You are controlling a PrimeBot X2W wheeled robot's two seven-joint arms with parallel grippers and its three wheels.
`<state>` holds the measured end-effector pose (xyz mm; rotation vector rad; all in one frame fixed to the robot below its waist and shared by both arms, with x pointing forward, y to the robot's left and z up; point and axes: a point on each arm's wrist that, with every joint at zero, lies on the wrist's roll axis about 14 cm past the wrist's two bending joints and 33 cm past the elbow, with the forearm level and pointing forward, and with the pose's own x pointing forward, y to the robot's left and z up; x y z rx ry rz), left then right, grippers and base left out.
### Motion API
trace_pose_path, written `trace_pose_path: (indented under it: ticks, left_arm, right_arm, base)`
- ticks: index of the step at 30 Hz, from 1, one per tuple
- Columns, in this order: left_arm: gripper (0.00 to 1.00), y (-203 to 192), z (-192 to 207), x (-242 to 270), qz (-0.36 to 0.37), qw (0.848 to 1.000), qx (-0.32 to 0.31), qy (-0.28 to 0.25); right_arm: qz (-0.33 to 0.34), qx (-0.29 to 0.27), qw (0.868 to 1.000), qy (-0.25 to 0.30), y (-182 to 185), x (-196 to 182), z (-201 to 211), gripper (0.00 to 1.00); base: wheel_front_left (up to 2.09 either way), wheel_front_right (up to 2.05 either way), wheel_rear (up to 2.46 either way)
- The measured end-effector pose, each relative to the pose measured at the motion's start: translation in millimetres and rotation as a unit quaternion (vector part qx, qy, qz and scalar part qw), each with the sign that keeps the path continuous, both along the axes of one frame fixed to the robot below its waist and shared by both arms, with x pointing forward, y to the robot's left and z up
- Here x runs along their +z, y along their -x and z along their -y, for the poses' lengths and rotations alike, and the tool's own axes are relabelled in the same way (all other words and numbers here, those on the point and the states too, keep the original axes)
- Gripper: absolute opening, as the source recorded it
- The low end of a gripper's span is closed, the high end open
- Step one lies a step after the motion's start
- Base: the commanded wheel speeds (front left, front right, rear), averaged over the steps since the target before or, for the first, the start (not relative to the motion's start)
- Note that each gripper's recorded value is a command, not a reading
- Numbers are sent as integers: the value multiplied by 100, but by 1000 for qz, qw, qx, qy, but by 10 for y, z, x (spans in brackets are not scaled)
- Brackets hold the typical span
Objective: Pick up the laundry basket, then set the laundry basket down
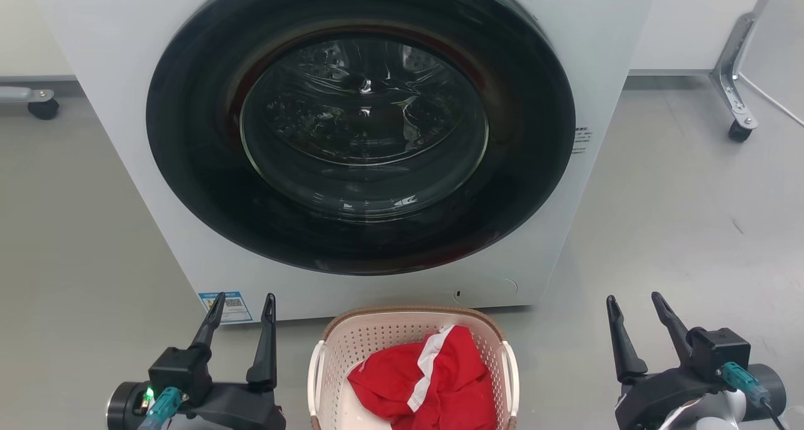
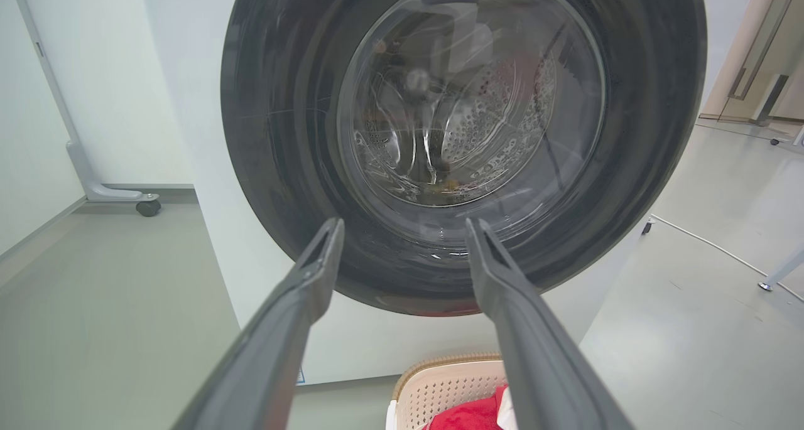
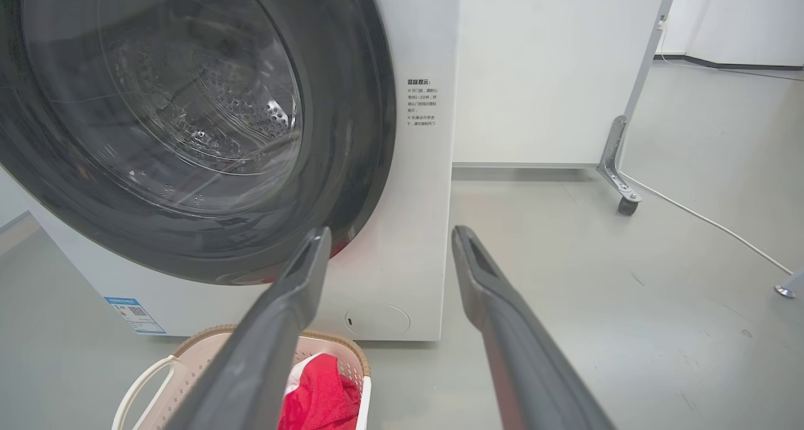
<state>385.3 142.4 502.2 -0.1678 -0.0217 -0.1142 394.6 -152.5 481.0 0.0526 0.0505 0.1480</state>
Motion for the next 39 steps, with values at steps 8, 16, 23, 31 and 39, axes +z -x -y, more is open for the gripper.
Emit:
trace_pose_path:
  ticks: [8, 16, 23, 31, 39]
  left_arm:
    - [100, 1, -15, -45, -7, 1000, 4, -1]
    - [100, -16, -28, -45, -9, 1000, 8, 4]
    - [100, -11, -28, -69, -13, 1000, 10, 6]
    - [100, -36, -24, -129, -21, 1000, 9, 6]
    - [100, -132, 7, -249, -37, 999, 5, 10]
  right_arm:
    - [-1, -4, 1000, 0, 0, -4, 27, 100]
    - [-3, -8, 1000, 1, 0, -19, 51, 100]
    - [-5, -8, 1000, 0, -3, -31, 53, 100]
    - [-10, -10, 1000, -3, -34, -71, 55, 100]
    - [-27, -13, 1000, -7, -145, -201, 61, 100]
  base:
    - [0, 0, 0]
    - [0, 0, 0]
    - [0, 0, 0]
    - [0, 0, 0]
    - [0, 0, 0]
